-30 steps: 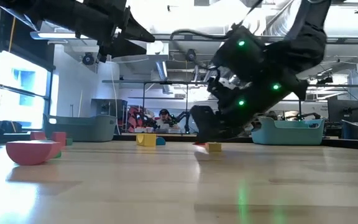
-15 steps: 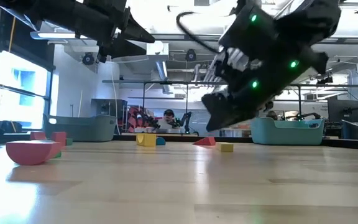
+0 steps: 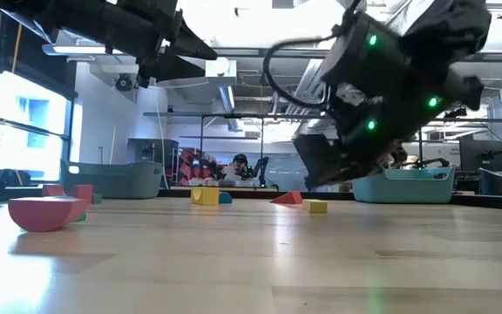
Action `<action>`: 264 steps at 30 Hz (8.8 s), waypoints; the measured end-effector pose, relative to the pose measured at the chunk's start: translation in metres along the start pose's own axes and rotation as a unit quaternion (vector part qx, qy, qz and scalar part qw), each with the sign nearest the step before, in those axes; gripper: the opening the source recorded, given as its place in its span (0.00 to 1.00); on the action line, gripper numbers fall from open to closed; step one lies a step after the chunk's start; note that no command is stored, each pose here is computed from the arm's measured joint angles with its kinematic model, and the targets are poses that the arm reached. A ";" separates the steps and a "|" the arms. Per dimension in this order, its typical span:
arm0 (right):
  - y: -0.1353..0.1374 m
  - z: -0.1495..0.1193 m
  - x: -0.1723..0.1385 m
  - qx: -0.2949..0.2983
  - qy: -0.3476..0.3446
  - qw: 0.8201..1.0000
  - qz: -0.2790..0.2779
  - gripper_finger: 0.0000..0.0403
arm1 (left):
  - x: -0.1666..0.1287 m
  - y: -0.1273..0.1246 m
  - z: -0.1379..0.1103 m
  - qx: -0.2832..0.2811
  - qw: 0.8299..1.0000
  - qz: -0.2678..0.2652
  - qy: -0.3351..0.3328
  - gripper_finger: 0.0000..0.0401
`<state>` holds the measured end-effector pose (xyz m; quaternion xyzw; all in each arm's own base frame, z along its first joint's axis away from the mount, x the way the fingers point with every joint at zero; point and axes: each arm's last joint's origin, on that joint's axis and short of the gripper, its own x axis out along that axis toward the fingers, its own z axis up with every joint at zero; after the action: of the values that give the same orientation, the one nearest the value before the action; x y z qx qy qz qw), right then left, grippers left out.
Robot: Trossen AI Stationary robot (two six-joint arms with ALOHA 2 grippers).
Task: Sort blocks by size
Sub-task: Put the yellow triangular block into the green bin, then put the red triangular block into the blue bin
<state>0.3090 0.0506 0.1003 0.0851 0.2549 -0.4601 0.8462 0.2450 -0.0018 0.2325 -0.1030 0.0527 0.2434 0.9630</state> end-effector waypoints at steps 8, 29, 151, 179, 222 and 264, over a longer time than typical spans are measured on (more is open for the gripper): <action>-0.004 -0.001 0.018 0.034 0.009 0.998 0.057 0.52 | 0.000 0.000 0.000 0.004 1.000 0.000 0.000 0.57; -0.024 -0.006 0.016 -0.090 0.121 0.988 0.042 0.02 | -0.005 -0.006 -0.007 0.009 1.000 -0.012 0.025 0.57; -0.223 0.199 -0.007 -0.047 0.212 0.973 -0.075 0.44 | -0.005 -0.005 -0.011 0.021 0.999 -0.009 0.047 0.57; -0.080 0.048 -0.052 -0.050 -0.090 0.935 0.338 0.44 | -0.006 -0.012 0.005 0.039 0.998 -0.030 -0.033 0.57; -0.131 0.082 0.003 -0.056 -0.156 0.973 0.162 0.44 | 0.086 0.068 0.032 0.138 0.989 -0.030 0.043 0.56; -0.101 0.039 -0.034 -0.117 -0.091 0.982 0.121 0.44 | 0.259 0.061 -0.016 -0.026 0.923 0.022 0.384 0.38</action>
<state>0.2244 0.0042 0.1599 -0.0267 0.2169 -0.3274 0.9193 0.4423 0.1656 0.1671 -0.2121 0.4146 0.2073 0.8603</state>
